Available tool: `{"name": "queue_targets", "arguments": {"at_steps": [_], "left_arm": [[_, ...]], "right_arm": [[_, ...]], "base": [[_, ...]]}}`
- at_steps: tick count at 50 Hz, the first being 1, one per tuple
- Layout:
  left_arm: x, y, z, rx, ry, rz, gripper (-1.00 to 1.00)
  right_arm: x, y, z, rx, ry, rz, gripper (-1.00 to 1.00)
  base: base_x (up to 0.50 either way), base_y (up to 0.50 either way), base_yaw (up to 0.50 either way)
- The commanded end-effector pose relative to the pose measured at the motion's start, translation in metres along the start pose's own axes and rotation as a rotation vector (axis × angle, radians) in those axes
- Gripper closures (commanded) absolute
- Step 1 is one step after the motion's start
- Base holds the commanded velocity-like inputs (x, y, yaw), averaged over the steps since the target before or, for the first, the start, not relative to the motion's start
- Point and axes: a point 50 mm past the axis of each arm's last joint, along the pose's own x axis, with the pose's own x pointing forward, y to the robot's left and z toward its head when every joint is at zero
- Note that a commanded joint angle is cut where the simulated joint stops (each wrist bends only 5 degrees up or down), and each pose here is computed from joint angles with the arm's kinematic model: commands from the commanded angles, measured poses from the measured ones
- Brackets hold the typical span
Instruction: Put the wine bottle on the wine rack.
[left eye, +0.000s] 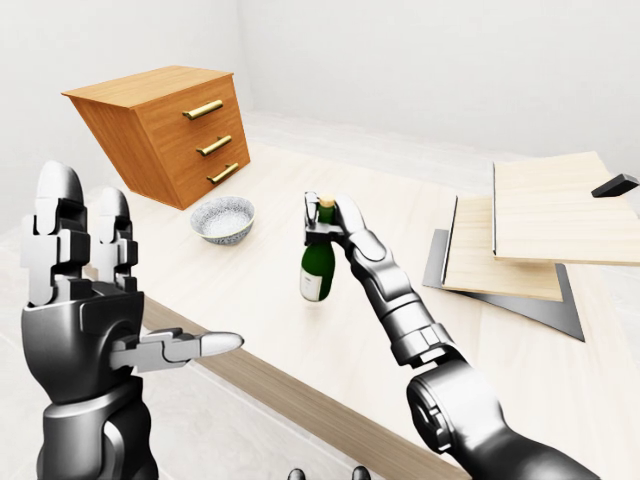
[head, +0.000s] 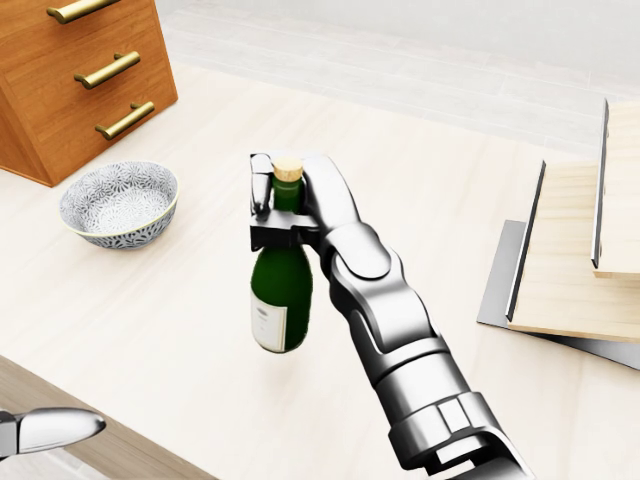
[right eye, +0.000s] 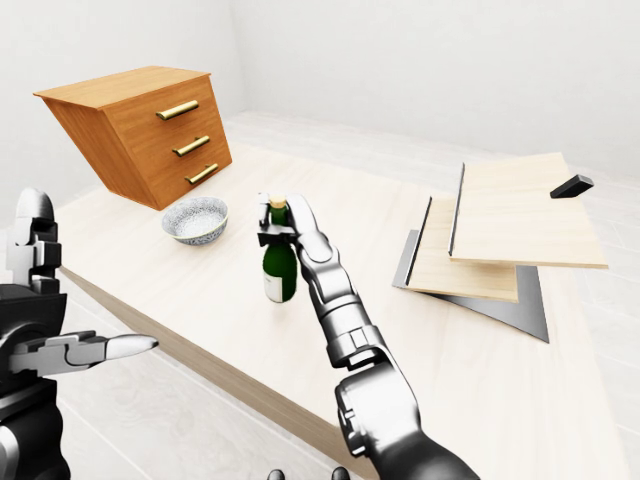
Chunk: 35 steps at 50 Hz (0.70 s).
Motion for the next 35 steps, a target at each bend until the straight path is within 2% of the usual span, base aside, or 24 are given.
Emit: {"name": "queue_targets", "arguments": {"at_steps": [1,7,8,9,11,14,17,24,35], "left_arm": [[0.001,-0.001,-0.002,-0.003,0.003,-0.001,-1.0],[0.003,-0.002,-0.002,-0.005,-0.001,-0.005,-1.0],[0.003,-0.003,-0.001,-0.008,-0.005,-0.008,-1.0],[0.003,-0.003,-0.001,-0.008,-0.006,-0.008,-1.0],[0.003,-0.003,-0.001,-0.008,-0.007,-0.009,-1.0],[0.002,-0.003,0.001,-0.008,-0.01,-0.009,-1.0],[0.002,-0.002,0.001,-0.008,-0.012,-0.006,-1.0],[0.001,-0.004,-0.004,-0.01,0.013,-0.014,-1.0],[0.001,-0.007,-0.005,-0.017,0.017,-0.018,-1.0]], "right_arm": [[-0.006,-0.014,0.041,0.017,-0.176,-0.057,1.0],[-0.013,-0.023,0.067,0.01,-0.283,-0.08,1.0],[-0.013,-0.03,0.073,-0.014,-0.297,-0.141,1.0],[-0.013,-0.03,0.074,-0.014,-0.299,-0.141,1.0],[-0.015,-0.032,0.079,0.008,-0.325,-0.123,1.0],[-0.017,-0.042,0.091,-0.002,-0.358,-0.163,1.0],[-0.019,-0.052,0.102,0.045,-0.392,-0.182,1.0],[-0.016,-0.081,0.11,0.06,-0.367,-0.277,1.0],[-0.017,-0.11,0.106,0.052,-0.301,-0.333,1.0]], "base": [[0.0,0.0,0.0],[0.0,0.0,0.0],[0.0,0.0,0.0],[0.0,0.0,0.0],[0.0,0.0,0.0],[0.0,0.0,0.0],[0.0,0.0,0.0],[0.0,0.0,0.0],[0.0,0.0,0.0]]}}
